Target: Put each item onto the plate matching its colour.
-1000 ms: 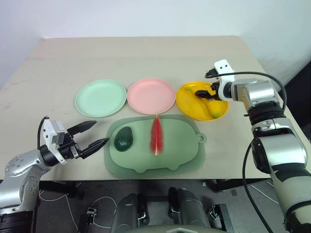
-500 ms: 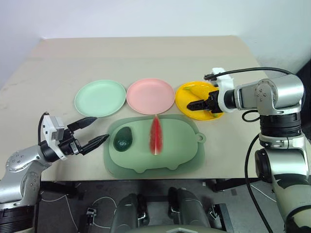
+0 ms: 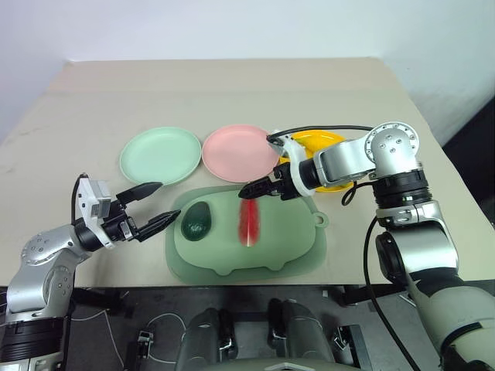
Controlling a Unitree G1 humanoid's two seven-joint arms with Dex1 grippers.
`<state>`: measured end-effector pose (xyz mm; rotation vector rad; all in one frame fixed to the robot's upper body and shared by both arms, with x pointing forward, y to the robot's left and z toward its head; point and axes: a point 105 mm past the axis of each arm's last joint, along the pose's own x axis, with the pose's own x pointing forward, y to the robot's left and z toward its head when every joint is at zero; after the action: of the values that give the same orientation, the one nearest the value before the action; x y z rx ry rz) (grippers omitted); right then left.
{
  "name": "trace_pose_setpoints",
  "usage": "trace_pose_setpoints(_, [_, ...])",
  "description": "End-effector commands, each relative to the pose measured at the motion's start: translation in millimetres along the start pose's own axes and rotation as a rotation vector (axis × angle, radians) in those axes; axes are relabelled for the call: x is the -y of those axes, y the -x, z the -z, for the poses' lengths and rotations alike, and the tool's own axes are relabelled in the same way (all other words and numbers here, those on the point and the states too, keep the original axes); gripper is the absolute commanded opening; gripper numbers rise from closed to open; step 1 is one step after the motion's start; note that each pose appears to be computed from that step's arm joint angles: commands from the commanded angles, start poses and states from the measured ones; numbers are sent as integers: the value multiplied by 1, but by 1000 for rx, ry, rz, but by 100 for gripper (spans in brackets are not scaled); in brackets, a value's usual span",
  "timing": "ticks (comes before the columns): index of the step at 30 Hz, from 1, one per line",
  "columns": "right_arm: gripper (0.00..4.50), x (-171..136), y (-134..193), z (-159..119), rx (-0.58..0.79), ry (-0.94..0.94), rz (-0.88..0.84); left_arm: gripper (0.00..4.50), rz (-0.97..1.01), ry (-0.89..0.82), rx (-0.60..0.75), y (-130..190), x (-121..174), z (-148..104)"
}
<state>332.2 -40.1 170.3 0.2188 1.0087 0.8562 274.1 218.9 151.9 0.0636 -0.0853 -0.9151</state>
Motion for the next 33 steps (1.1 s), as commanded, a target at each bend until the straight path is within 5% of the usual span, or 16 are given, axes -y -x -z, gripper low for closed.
trace_pose_setpoints(1, [448, -15, 0, -7, -1, 13, -8, 450, 12, -33, 13, -3, 0, -6])
trace_pose_setpoints(33, [448, -11, -43, 34, -211, 293, 265, 450, 35, -44, 1, -9, 1, -7])
